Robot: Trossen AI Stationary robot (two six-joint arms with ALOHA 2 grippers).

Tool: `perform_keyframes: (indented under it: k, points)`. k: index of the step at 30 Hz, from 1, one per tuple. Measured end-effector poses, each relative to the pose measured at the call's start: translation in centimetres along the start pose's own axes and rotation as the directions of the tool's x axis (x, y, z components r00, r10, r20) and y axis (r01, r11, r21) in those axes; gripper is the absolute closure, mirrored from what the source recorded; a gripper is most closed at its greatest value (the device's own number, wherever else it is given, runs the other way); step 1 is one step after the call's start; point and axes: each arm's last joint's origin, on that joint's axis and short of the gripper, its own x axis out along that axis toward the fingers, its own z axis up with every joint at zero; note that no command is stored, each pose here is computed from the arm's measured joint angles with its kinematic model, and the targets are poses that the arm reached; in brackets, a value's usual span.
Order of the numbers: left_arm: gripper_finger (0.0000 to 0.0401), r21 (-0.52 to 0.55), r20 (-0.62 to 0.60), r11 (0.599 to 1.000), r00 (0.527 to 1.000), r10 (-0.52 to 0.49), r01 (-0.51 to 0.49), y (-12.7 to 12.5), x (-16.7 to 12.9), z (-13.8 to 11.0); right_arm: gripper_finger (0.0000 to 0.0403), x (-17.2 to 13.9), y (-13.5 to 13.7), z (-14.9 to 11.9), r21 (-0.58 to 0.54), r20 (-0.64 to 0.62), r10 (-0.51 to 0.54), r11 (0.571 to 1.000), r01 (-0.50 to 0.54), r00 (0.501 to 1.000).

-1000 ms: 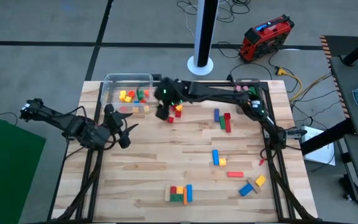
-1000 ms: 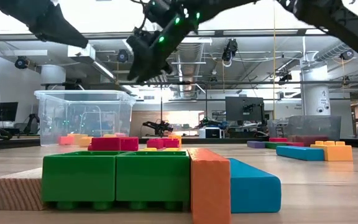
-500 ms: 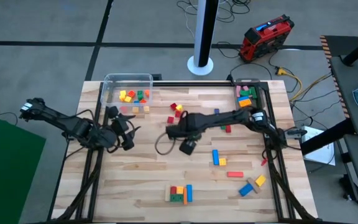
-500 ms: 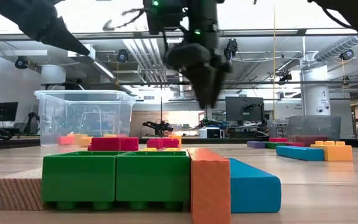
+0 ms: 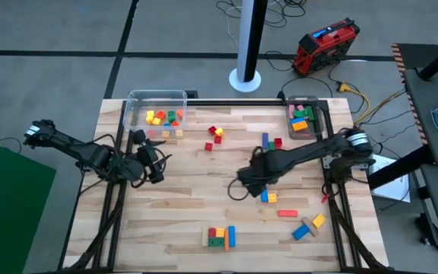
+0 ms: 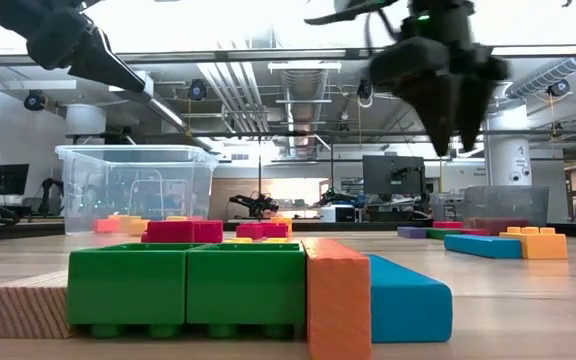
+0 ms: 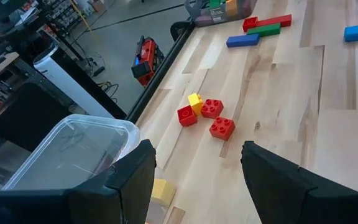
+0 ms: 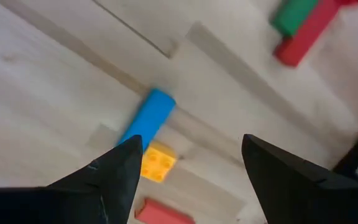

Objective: Sort blocks by size
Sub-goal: Put the blue rectangular wooden block into the black bin

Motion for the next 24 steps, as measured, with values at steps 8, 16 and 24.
perform_keyframes:
  k: [8, 16, 24]
  points:
    - [0.0188, 0.0, 0.004, 1.0, 1.0, 0.02, -0.02, 0.1, 0.0, 0.0, 0.0135, 2.5, -2.2, -2.0, 0.145, 0.07, 0.186, 0.97, -0.195, 0.98]
    - [0.0188, 0.0, 0.005, 1.0, 1.0, 0.026, -0.026, 0.1, 0.0, 0.0, 0.0114, 5.3, -1.5, -2.1, 0.15, 0.024, 0.188, 0.97, -0.19, 0.982]
    - [0.0188, 0.0, 0.005, 1.0, 1.0, 0.026, -0.026, 0.1, 0.0, 0.0, 0.0122, 7.2, -0.3, -1.4, 0.137, 0.018, 0.174, 0.975, -0.175, 0.985]
